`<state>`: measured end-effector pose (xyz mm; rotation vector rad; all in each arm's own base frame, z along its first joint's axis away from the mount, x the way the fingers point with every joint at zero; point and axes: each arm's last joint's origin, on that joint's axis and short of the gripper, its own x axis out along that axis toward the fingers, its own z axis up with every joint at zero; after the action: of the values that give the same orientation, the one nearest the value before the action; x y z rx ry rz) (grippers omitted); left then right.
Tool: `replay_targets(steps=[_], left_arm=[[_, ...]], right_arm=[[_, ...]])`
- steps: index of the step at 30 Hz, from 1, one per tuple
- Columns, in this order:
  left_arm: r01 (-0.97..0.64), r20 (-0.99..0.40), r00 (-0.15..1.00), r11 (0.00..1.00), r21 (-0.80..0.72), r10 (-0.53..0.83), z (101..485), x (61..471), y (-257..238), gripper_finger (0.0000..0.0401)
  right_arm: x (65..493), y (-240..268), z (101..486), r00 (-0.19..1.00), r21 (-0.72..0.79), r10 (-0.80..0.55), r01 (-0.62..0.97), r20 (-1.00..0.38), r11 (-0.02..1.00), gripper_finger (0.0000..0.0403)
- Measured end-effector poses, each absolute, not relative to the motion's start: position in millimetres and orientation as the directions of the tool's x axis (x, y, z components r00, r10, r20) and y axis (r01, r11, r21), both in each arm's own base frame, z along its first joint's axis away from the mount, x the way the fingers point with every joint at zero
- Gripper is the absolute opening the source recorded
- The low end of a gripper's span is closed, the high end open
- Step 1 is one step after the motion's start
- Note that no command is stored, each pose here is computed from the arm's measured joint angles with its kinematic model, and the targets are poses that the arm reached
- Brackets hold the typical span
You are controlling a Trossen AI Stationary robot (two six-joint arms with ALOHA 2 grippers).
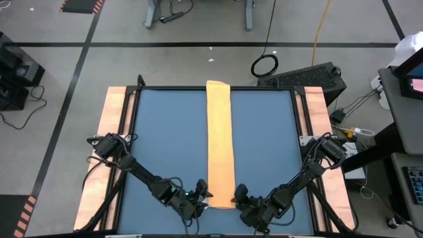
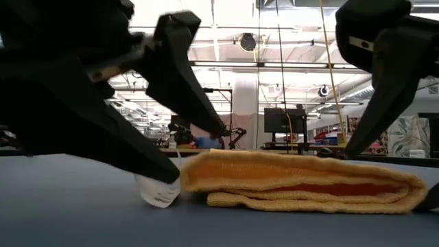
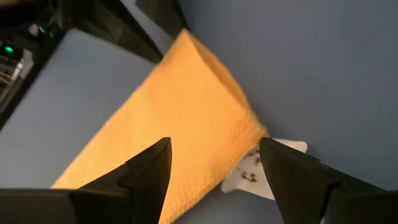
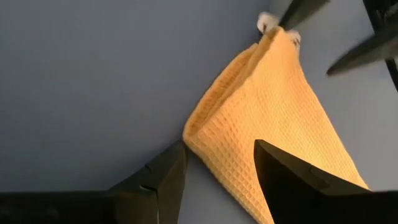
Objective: Roll towel into tight, uniform cylinder
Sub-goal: Roll the orange microfiber cloth
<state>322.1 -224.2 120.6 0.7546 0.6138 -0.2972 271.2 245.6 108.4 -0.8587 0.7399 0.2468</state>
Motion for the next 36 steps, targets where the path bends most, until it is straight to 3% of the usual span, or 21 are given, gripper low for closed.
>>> replay_targets(steps=[10,14,19,23,30,36], left_arm=[[0.513,-0.661,0.744,0.717,0.472,-0.096,118.1,327.6,-214.6,0.0249],[0.516,-0.668,0.736,0.726,0.454,-0.106,117.7,327.6,-214.2,0.0249],[0.495,-0.663,0.740,0.756,0.428,-0.109,118.2,327.9,-214.6,0.0249],[0.473,-0.659,0.746,0.774,0.421,-0.097,118.2,325.9,-217.2,0.0249],[0.380,-0.655,0.756,0.828,0.412,-0.022,116.1,309.7,-232.9,0.0249],[0.242,-0.545,0.831,0.809,0.535,0.112,120.1,289.2,-255.7,0.0249]], right_arm=[[280.9,242.0,102.6,0.721,-0.558,-0.042,-0.498,-0.692,0.664,0.0157],[282.5,241.6,102.4,0.715,-0.533,-0.014,-0.509,-0.699,0.675,0.0122],[287.3,239.1,101.9,0.710,-0.431,0.022,-0.452,-0.704,0.781,0.0060],[288.9,240.2,102.4,0.721,-0.408,0.037,-0.433,-0.692,0.804,0.0010],[289.4,240.1,109.7,0.736,-0.339,0.046,-0.366,-0.676,0.867,0.0004],[289.9,237.3,131.6,0.792,-0.333,0.004,-0.261,-0.610,0.906,0.0002]])
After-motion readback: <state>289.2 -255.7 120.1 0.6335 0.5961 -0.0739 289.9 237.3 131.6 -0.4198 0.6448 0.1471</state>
